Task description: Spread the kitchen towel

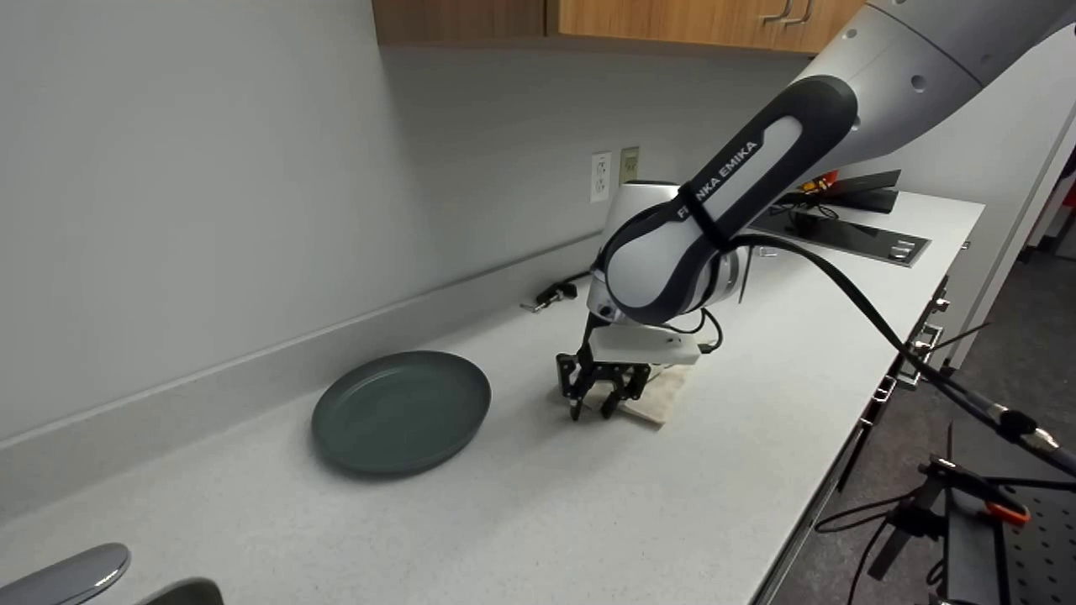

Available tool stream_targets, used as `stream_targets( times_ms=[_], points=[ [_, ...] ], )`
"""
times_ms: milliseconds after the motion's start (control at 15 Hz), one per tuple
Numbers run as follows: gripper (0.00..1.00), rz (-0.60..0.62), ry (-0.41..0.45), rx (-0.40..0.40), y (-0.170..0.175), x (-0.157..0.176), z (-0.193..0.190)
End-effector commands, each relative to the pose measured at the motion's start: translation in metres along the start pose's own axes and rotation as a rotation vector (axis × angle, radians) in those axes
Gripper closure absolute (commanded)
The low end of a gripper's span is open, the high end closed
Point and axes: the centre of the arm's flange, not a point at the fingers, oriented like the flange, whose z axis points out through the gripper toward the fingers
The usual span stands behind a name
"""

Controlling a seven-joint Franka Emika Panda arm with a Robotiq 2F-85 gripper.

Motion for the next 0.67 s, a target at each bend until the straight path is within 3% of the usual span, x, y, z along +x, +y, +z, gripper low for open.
stream_targets(
  times_ms=[0,200,400,467,533,600],
  points=[
    [0.8,-0.005,0.023,-0.012,-0.006,0.009,0.003],
    [0.99,-0.009,0.035,-0.013,-0.003,0.012,-0.002],
    [1.0,-0.017,0.043,-0.019,0.001,0.016,-0.009],
    [0.99,-0.017,0.041,-0.02,0.003,0.018,-0.011],
    [0.72,-0.02,0.036,-0.031,0.004,0.019,-0.012],
    [0.73,-0.022,0.035,-0.039,0.007,0.021,-0.013]
  ],
)
